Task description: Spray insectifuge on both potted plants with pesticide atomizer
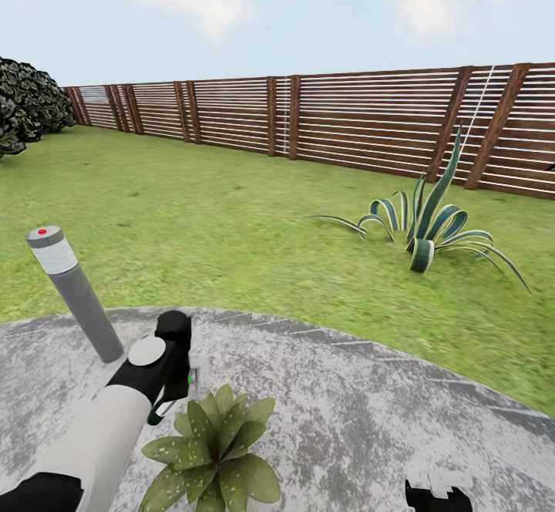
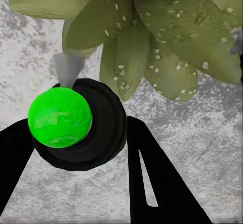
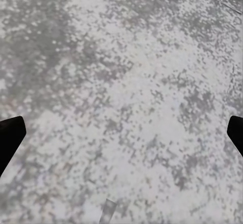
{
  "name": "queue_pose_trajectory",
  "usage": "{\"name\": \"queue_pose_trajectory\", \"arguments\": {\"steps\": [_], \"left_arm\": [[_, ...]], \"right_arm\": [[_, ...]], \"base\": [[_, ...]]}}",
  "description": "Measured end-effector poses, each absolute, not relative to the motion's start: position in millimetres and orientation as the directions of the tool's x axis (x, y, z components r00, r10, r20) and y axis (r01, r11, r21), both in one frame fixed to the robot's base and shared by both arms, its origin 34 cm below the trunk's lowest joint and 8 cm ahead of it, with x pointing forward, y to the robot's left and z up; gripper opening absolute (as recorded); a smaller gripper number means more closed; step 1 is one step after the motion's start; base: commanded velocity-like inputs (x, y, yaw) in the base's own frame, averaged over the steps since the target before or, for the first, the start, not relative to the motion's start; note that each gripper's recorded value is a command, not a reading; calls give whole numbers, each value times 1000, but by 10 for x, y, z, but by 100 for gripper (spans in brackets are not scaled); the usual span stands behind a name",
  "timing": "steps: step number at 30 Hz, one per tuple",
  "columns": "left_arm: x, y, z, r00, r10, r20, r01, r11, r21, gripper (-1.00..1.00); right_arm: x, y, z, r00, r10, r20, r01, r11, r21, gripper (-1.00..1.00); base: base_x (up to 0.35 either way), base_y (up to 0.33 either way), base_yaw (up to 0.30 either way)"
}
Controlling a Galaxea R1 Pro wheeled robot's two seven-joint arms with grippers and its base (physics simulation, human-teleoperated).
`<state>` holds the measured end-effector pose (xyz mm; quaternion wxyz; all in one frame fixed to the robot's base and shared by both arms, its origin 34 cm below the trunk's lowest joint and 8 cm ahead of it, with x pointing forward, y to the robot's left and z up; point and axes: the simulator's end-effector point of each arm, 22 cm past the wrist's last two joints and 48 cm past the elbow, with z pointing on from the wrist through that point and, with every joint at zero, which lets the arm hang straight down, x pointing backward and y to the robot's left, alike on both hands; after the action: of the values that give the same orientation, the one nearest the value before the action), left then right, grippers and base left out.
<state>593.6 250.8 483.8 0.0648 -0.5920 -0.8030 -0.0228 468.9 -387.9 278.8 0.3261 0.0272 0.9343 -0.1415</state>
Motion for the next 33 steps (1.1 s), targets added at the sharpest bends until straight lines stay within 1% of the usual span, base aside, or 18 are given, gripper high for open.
{"name": "queue_pose_trajectory", "arguments": {"steps": [5, 7, 15, 22, 25, 28, 31, 33], "left_arm": [[5899, 2736, 4810, -313, 938, 151, 945, 323, -45, -100], [5901, 2771, 4814, -307, 940, 149, 947, 317, -46, -100], [6025, 2519, 4923, -265, 958, 110, 963, 269, -19, -100], [6106, 2549, 5010, -271, 957, 100, 962, 271, 13, -100], [6045, 2760, 4962, -290, 949, 126, 957, 291, 7, -100], [5978, 3170, 4935, -334, 928, 166, 941, 338, 5, -100], [5811, 3270, 4808, -382, 917, 116, 920, 389, -45, -100], [5677, 3266, 4702, -390, 915, 105, 914, 399, -76, -100]], "right_arm": [[4690, -3878, 2789, -785, -41, -618, 143, 958, -246, 100], [4688, -3878, 2787, -786, -41, -617, 143, 959, -246, 100], [4687, -3876, 2787, -786, -42, -617, 142, 959, -247, 100], [4688, -3877, 2787, -786, -42, -617, 142, 959, -247, 100], [4689, -3877, 2788, -786, -42, -617, 142, 959, -247, 100], [4688, -3876, 2786, -786, -42, -617, 142, 959, -247, 100], [4687, -3876, 2786, -786, -42, -617, 142, 959, -246, 100], [4688, -3876, 2787, -786, -42, -617, 142, 959, -247, 100]], "base": [[0, 0, 0], [0, 0, 0], [0, 0, 0], [0, 0, 0], [0, 0, 0], [0, 0, 0], [0, 0, 0], [0, 0, 0]]}}
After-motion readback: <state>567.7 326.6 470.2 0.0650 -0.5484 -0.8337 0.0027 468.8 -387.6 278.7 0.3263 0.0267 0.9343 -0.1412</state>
